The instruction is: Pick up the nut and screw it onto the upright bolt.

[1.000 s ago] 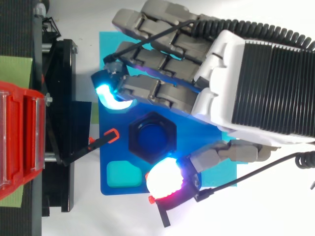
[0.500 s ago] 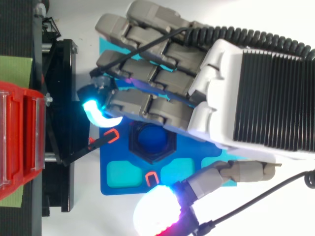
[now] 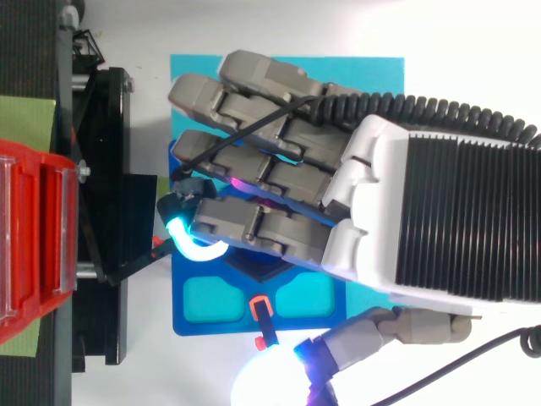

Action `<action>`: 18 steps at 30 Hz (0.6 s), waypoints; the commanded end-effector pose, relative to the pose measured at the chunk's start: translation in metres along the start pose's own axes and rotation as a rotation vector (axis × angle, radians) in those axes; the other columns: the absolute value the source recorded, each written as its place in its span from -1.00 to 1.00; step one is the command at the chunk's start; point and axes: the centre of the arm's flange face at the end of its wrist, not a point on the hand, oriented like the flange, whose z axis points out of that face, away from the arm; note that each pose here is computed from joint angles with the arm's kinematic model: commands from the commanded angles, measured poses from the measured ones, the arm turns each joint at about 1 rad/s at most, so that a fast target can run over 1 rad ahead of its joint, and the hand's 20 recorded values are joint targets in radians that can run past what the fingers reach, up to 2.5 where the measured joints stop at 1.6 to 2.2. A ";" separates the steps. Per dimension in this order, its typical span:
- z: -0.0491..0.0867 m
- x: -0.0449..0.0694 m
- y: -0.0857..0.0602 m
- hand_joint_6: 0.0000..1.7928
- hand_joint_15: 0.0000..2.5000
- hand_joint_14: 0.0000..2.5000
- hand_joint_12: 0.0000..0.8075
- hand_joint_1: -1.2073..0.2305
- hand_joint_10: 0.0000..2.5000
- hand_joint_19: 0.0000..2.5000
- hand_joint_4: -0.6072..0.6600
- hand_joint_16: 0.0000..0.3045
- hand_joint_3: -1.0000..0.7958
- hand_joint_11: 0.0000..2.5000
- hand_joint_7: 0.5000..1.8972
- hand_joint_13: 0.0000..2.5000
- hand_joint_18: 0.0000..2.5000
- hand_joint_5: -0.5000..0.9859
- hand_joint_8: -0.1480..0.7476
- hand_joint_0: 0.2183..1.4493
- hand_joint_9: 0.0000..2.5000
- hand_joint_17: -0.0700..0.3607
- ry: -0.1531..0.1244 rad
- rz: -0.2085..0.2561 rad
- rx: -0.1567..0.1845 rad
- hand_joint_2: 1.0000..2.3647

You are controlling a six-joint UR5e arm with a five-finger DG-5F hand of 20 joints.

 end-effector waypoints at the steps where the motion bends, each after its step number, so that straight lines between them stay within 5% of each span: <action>1: -0.001 0.001 0.000 -0.44 -1.00 -1.00 -0.06 0.49 -1.00 -1.00 0.38 -0.67 -0.44 -1.00 -0.33 -0.81 -1.00 -0.50 -0.04 -0.58 -0.72 -0.15 0.009 -0.002 0.000 -1.00; 18: -0.003 0.000 -0.017 -0.44 -1.00 -1.00 -0.07 0.47 -1.00 -1.00 0.46 -0.69 -0.44 -1.00 -0.20 -0.79 -0.98 -0.44 -0.03 -0.56 -0.68 -0.18 0.037 -0.014 0.018 -1.00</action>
